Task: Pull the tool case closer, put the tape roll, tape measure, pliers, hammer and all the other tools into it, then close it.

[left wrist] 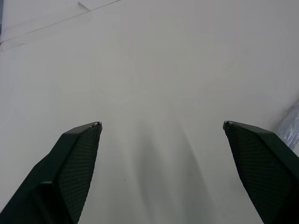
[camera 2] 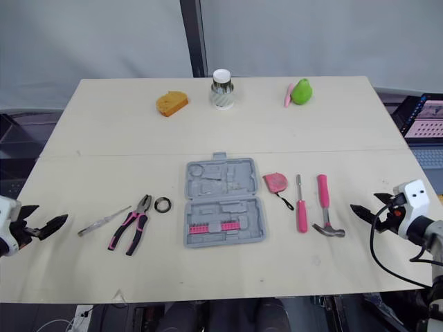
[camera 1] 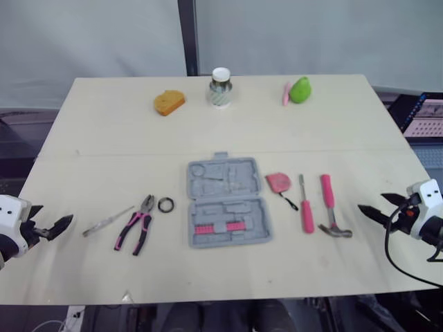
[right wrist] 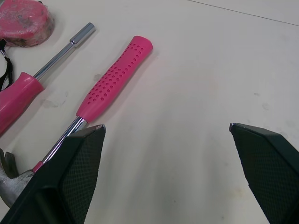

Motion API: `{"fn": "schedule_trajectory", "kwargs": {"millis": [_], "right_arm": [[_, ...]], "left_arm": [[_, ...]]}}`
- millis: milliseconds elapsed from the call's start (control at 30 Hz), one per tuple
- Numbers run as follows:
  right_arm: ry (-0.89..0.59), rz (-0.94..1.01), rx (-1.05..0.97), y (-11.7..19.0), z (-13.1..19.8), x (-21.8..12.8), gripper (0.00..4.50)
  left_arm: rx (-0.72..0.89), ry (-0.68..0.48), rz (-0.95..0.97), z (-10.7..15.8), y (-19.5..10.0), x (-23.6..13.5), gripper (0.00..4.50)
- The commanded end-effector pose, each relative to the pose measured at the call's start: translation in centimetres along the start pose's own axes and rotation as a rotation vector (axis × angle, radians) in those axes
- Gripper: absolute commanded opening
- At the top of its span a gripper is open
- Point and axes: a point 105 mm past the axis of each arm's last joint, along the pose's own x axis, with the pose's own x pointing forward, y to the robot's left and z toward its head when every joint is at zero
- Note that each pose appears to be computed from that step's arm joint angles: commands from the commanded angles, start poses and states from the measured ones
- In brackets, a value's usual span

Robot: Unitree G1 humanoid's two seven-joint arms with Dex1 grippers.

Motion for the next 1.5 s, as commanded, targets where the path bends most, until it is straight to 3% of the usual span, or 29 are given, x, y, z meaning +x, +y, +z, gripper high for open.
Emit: {"fn": "schedule_trajectory", "kwargs": {"millis": [33,900,1000,1067,1133,1267,1400,1467,1500], "right_arm": [[-0.039,-0.027,-0.01,-0.5,1.0,-0.5,4.5],[-0.073,-0.059,-0.007,-1.0,2.3,-1.0,4.5],[-0.171,-0.008,0.008,0.6,5.4,-0.7,4.5],[-0.202,0.082,-0.026,3.3,7.5,0.2,4.5],[-0.219,0.172,-0.044,6.1,9.2,1.2,4.5],[-0.162,0.332,-0.132,11.4,9.4,3.0,3.23],[-0.074,0.386,-0.194,13.8,7.7,4.4,1.22],[-0.025,0.392,-0.232,14.6,6.5,5.5,0.27],[-0.014,0.395,-0.246,15.0,6.3,5.9,0.13]], "left_arm": [[0.005,-0.027,0.015,0.6,0.5,-0.6,4.48],[0.028,-0.048,-0.006,1.6,-0.4,0.4,4.48],[0.055,-0.078,-0.083,3.4,-2.2,1.0,4.48],[0.086,-0.104,-0.202,5.3,-5.3,2.0,4.48],[0.116,-0.119,-0.328,6.9,-9.0,2.8,3.98],[0.133,-0.135,-0.49,8.3,-14.2,3.7,2.24],[0.123,-0.134,-0.598,8.7,-18.1,4.4,0.16],[0.11,-0.139,-0.643,8.9,-20.1,4.8,0.0],[0.1,-0.141,-0.66,8.9,-20.9,4.9,0.0]]}}
